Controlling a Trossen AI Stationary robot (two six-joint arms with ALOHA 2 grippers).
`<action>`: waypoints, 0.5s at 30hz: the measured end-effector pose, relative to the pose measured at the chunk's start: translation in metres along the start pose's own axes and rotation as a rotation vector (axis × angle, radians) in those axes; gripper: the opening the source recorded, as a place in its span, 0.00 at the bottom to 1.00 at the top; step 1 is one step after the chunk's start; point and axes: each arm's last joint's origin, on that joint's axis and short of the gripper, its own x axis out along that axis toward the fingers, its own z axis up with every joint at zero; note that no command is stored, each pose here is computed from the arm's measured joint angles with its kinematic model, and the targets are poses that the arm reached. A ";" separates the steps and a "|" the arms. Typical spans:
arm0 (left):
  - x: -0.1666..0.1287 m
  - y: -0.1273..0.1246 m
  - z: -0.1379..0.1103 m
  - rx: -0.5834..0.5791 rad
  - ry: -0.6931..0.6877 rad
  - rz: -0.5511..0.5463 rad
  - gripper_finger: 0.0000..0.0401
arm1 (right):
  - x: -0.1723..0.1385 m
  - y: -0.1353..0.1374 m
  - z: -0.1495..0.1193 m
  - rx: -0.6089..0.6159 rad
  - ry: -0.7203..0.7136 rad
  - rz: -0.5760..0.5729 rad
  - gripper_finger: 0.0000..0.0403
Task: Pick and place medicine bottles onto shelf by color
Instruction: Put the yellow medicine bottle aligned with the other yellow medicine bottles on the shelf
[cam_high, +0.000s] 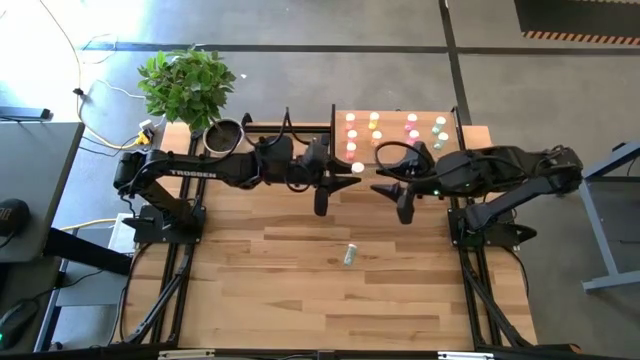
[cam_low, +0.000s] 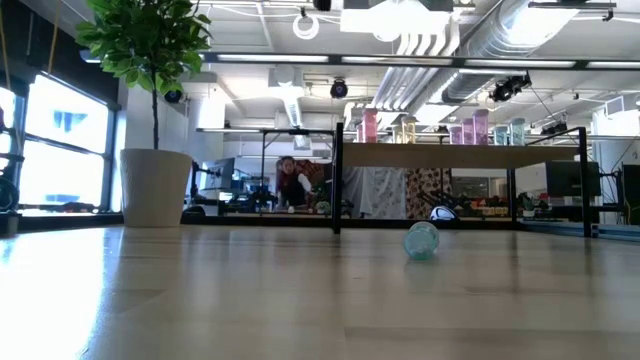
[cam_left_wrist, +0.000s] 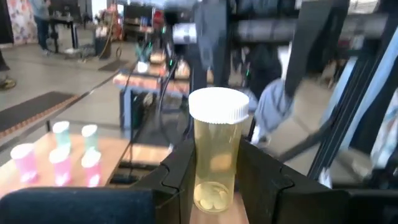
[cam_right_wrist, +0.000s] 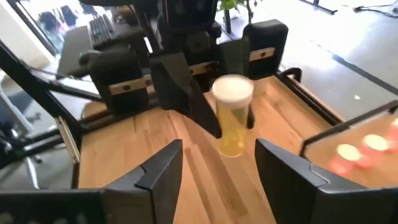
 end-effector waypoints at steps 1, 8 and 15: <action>0.000 0.001 -0.002 0.014 0.023 0.005 0.23 | -0.003 -0.001 0.001 -0.014 0.008 -0.004 0.48; -0.001 0.005 -0.018 0.126 0.186 0.027 0.23 | -0.011 -0.007 0.006 -0.169 0.063 0.040 0.48; 0.008 0.003 -0.031 0.139 0.224 0.023 0.23 | 0.009 -0.017 0.006 -0.210 0.129 0.020 0.48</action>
